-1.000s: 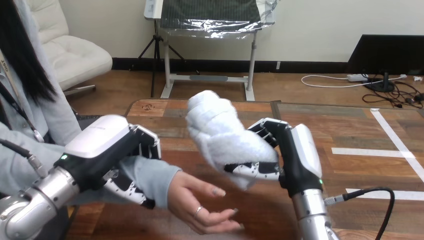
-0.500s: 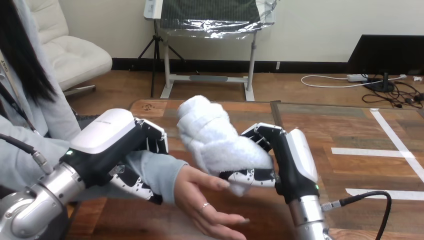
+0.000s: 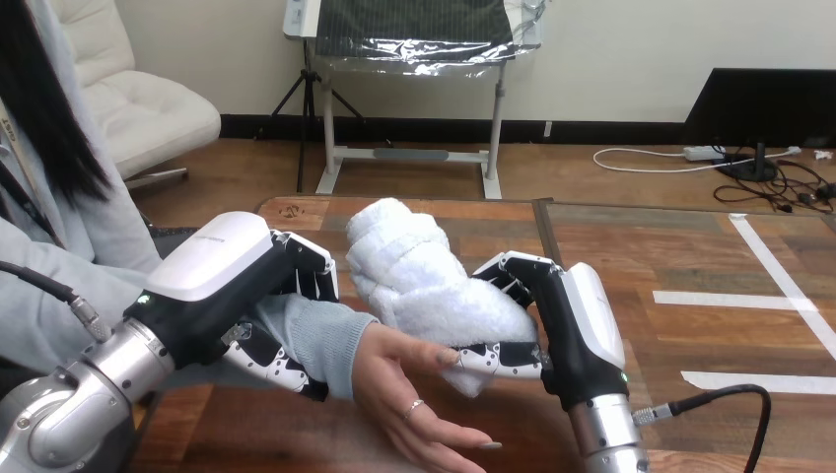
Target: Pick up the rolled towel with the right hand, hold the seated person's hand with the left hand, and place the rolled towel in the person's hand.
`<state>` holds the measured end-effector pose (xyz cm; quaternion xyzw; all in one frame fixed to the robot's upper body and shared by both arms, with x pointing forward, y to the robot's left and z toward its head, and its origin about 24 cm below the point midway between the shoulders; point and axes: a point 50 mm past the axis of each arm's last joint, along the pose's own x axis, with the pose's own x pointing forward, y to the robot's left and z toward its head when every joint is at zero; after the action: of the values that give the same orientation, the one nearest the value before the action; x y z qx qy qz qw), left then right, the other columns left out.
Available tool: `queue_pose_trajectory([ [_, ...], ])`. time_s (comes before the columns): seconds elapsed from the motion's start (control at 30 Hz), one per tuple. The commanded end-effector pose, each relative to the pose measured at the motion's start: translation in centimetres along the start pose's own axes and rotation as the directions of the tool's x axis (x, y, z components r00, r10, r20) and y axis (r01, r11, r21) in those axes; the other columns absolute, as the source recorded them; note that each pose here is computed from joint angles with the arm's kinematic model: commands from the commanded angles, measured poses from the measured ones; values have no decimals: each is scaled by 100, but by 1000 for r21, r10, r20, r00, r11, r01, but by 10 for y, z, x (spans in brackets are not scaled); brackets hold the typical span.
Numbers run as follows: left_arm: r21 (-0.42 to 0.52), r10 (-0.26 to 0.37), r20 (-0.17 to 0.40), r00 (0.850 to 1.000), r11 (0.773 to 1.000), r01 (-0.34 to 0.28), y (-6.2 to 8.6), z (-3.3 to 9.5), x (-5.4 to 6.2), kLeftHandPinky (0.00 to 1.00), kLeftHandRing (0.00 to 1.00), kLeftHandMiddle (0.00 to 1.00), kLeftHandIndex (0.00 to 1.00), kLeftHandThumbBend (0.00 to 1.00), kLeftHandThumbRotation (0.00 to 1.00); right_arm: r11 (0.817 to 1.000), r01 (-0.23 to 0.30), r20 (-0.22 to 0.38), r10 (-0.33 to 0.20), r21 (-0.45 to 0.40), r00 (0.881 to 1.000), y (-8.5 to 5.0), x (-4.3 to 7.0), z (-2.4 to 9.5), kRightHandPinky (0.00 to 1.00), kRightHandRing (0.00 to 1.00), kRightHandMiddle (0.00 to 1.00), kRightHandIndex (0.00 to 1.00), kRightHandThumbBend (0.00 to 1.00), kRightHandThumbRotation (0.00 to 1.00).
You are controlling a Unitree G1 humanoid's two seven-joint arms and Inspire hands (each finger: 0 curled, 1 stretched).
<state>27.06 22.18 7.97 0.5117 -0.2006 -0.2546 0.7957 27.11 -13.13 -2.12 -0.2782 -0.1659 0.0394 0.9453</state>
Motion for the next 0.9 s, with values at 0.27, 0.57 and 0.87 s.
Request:
queue_pose_trajectory([
  [0.27,24,113,135,984,993,-117,28,22,23,26,29,34,35,100,0,995,56,141,-67,77,988,-10,15,17,26,32,41,42,83,5],
  [0.57,19,111,138,984,993,-115,27,21,23,26,29,34,35,100,0,990,36,167,-58,137,984,-11,8,19,26,32,42,43,82,4],
  [0.87,18,107,143,984,994,-110,25,21,22,26,29,34,35,100,0,984,28,190,-62,174,980,-12,0,20,26,32,42,43,82,4],
])
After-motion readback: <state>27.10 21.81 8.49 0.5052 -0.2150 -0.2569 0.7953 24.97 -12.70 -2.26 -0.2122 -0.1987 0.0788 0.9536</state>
